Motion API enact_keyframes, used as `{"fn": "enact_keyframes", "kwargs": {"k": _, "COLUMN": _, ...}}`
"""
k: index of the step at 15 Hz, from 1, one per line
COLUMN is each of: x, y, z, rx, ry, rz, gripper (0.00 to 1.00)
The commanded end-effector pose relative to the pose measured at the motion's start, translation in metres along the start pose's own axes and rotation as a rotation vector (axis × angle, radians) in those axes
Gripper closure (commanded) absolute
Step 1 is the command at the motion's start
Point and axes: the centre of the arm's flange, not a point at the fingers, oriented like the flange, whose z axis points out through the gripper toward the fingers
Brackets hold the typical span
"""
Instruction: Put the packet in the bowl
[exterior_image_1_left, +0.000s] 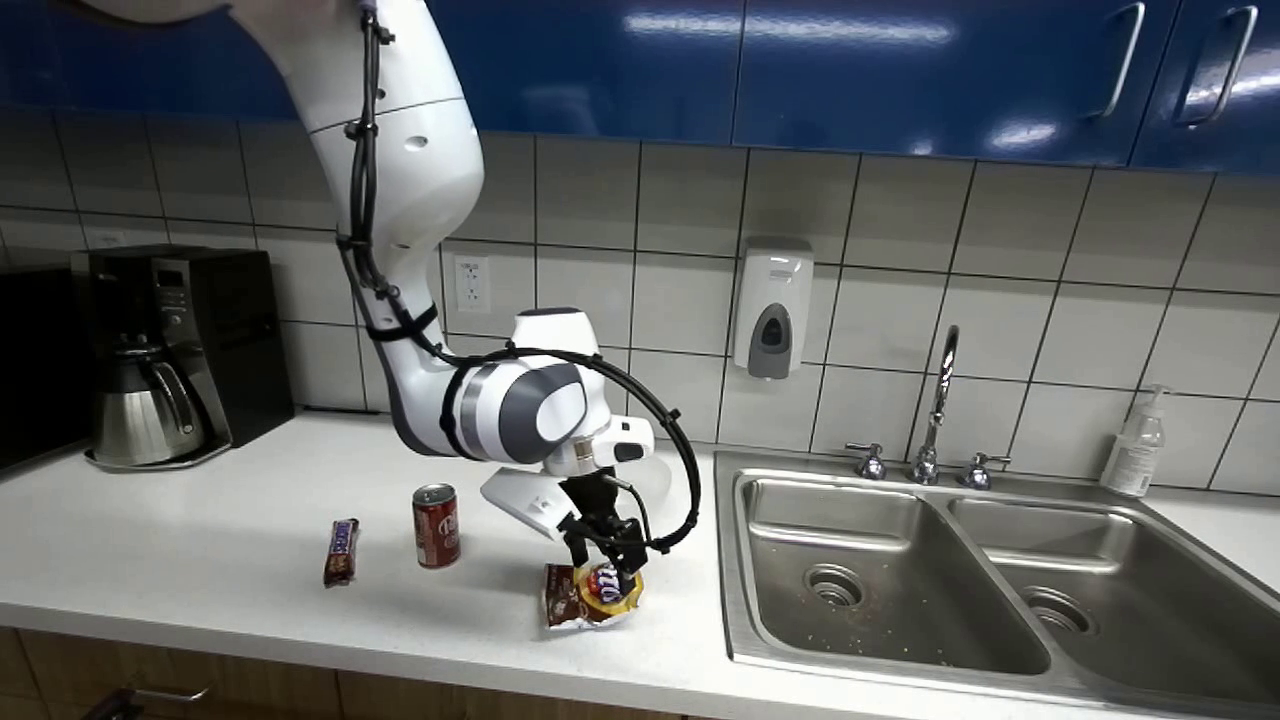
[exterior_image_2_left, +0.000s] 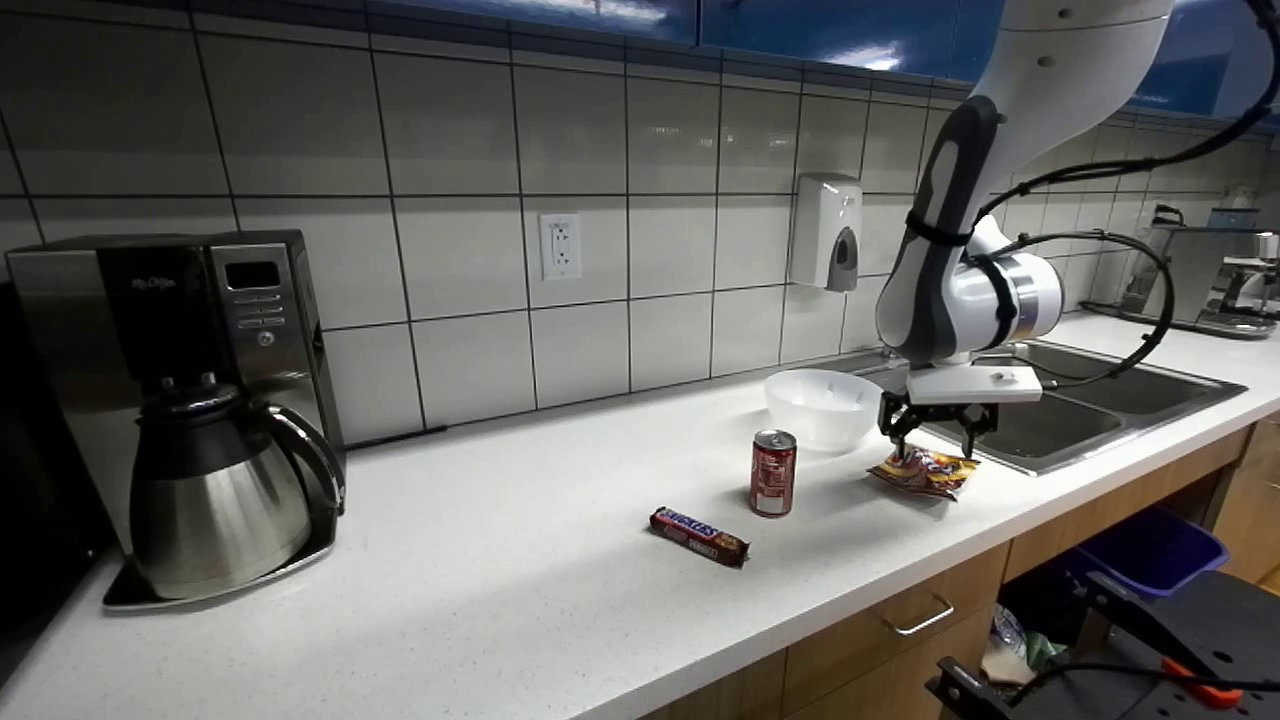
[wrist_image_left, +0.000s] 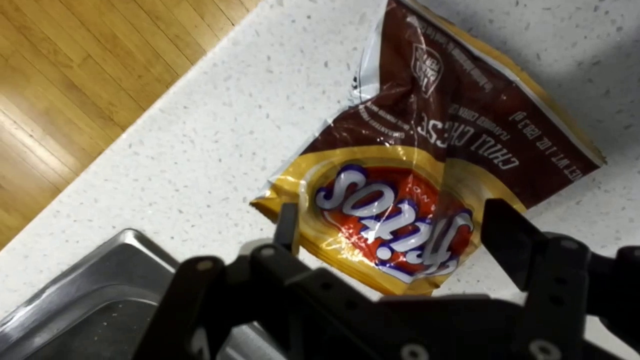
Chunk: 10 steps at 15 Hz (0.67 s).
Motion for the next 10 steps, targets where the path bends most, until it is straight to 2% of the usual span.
{"fn": "enact_keyframes", "kwargs": {"k": 1, "x": 0.0042, "y": -0.0025, "z": 0.0031, "rx": -0.005, "ry": 0.011, "rz": -0.01, "gripper": 0.37}}
{"fn": "enact_keyframes", "kwargs": {"k": 8, "x": 0.0032, "y": -0.0061, "z": 0.0059, "rx": -0.01, "ry": 0.01, "rz": -0.018, "gripper": 0.93}}
{"fn": "enact_keyframes", "kwargs": {"k": 9, "x": 0.0031, "y": -0.0064, "z": 0.0062, "rx": -0.011, "ry": 0.01, "rz": -0.019, "gripper": 0.99}}
{"fn": "enact_keyframes", "kwargs": {"k": 10, "x": 0.0031, "y": -0.0066, "z": 0.0065, "rx": -0.012, "ry": 0.01, "rz": -0.021, "gripper": 1.0}}
